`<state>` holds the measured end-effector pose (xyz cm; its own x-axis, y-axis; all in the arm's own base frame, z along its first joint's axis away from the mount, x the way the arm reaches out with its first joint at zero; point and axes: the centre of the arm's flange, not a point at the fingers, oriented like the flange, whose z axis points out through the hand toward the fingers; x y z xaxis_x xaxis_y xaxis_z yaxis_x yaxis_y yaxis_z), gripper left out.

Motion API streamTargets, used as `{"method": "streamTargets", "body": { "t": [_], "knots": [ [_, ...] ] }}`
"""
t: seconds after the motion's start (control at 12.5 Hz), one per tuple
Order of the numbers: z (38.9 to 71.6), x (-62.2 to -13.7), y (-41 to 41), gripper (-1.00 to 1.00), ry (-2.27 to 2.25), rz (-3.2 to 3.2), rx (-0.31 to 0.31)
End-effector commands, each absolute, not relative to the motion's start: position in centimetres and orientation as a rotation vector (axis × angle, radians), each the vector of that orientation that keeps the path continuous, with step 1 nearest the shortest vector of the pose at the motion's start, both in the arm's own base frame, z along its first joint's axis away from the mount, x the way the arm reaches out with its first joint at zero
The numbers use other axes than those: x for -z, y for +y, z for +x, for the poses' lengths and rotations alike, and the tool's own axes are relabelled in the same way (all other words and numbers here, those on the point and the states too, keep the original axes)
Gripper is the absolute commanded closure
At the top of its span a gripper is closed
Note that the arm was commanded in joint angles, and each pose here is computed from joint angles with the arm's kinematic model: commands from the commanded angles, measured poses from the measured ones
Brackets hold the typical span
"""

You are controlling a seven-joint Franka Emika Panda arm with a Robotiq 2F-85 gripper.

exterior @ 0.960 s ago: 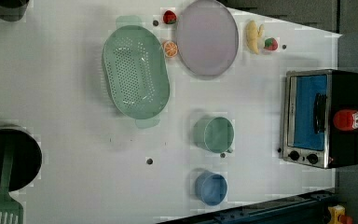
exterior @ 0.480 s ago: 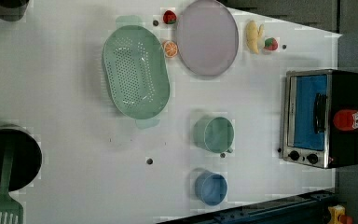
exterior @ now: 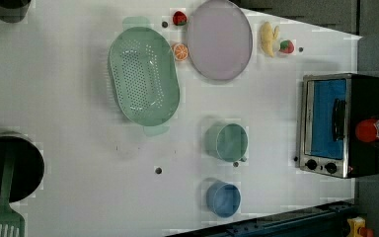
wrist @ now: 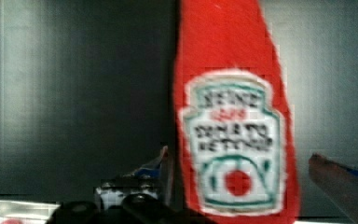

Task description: Pick Ketchup from oven and place it on table.

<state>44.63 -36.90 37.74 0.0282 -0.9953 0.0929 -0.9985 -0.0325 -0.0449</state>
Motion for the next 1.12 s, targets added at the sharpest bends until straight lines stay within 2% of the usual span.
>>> {"method": "streamTargets", "body": {
  "t": [0.08, 0.16, 0.24, 0.32, 0.4, 0.48, 0.64, 0.72, 0.88, 0.96, 1.12],
  "knots": [
    [45.7, -38.1, -36.9, -0.16, -2.124, 2.255, -0.199],
    [45.8, -38.3, -36.9, -0.01, -2.123, 2.255, -0.204],
    [45.9, -38.7, -37.0, -0.01, -2.123, 2.257, -0.218],
    [47.8, -42.5, -35.6, -0.01, -2.093, 2.316, -0.297],
    [48.6, -44.0, -34.3, -0.01, -2.074, 2.357, -0.287],
    [49.2, -45.6, -32.6, -0.01, -2.052, 2.402, -0.246],
    [49.7, -48.3, -28.9, -0.01, -2.007, 2.483, -0.126],
    [49.9, -49.7, -27.1, -0.01, -2.002, 2.507, -0.103],
    [50.7, -53.1, -21.1, -0.01, -1.955, 2.585, -0.120],
    [51.0, -53.3, -18.9, -0.01, -1.923, 2.611, -0.107],
    [51.4, -51.9, -12.3, -0.01, -1.843, 2.654, -0.031]
  ]
}}
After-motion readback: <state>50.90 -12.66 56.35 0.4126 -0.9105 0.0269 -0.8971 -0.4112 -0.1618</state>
